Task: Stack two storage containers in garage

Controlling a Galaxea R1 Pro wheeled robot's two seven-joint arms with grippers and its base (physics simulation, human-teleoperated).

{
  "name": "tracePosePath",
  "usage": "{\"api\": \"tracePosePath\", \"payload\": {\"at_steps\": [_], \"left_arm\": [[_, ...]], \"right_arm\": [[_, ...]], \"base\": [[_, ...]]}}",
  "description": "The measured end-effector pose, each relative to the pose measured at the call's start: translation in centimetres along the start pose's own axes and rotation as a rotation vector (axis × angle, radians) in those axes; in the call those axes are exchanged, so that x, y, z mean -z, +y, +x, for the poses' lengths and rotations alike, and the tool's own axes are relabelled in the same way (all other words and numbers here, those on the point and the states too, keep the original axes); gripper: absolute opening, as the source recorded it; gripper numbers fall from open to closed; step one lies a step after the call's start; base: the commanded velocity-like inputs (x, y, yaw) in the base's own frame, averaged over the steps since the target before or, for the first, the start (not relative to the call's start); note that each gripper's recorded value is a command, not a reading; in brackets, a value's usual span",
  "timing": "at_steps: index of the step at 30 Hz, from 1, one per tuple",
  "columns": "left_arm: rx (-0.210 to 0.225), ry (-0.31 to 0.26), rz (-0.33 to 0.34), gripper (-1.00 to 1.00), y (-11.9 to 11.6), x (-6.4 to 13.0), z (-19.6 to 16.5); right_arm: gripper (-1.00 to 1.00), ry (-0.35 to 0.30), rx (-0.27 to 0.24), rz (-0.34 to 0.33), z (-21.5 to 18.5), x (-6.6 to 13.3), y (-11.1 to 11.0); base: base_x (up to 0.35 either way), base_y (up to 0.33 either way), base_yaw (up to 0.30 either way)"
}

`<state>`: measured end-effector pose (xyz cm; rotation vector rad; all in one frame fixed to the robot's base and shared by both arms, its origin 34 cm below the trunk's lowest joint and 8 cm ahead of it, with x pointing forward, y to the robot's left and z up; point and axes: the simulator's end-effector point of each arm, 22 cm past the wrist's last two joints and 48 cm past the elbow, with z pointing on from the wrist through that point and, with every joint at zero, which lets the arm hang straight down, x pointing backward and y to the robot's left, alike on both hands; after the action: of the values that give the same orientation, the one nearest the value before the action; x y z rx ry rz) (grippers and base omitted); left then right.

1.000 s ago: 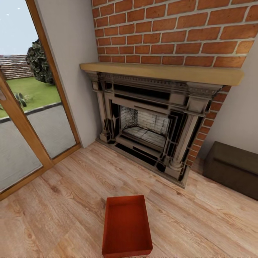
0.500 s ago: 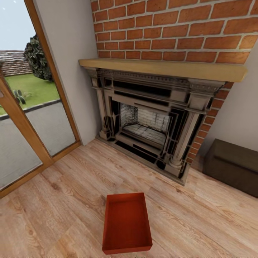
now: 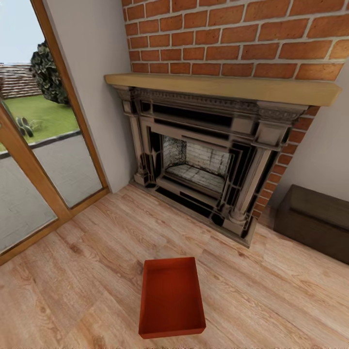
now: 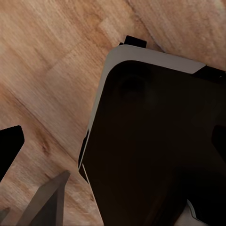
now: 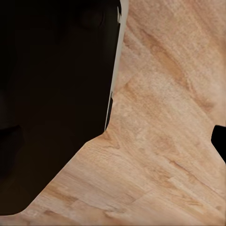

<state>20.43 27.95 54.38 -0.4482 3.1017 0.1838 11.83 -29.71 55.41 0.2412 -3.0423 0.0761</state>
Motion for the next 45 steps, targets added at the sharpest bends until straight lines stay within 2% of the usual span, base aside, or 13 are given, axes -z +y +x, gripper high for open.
{"api": "tracePosePath", "payload": {"at_steps": [45], "left_arm": [[-0.008,0.07,-0.021,1.0,0.8,-0.5,2.8]], "right_arm": [[1.0,0.072,0.004,-0.013,2.8,0.0,0.6]], "base": [[0.0,0.0,0.0]]}}
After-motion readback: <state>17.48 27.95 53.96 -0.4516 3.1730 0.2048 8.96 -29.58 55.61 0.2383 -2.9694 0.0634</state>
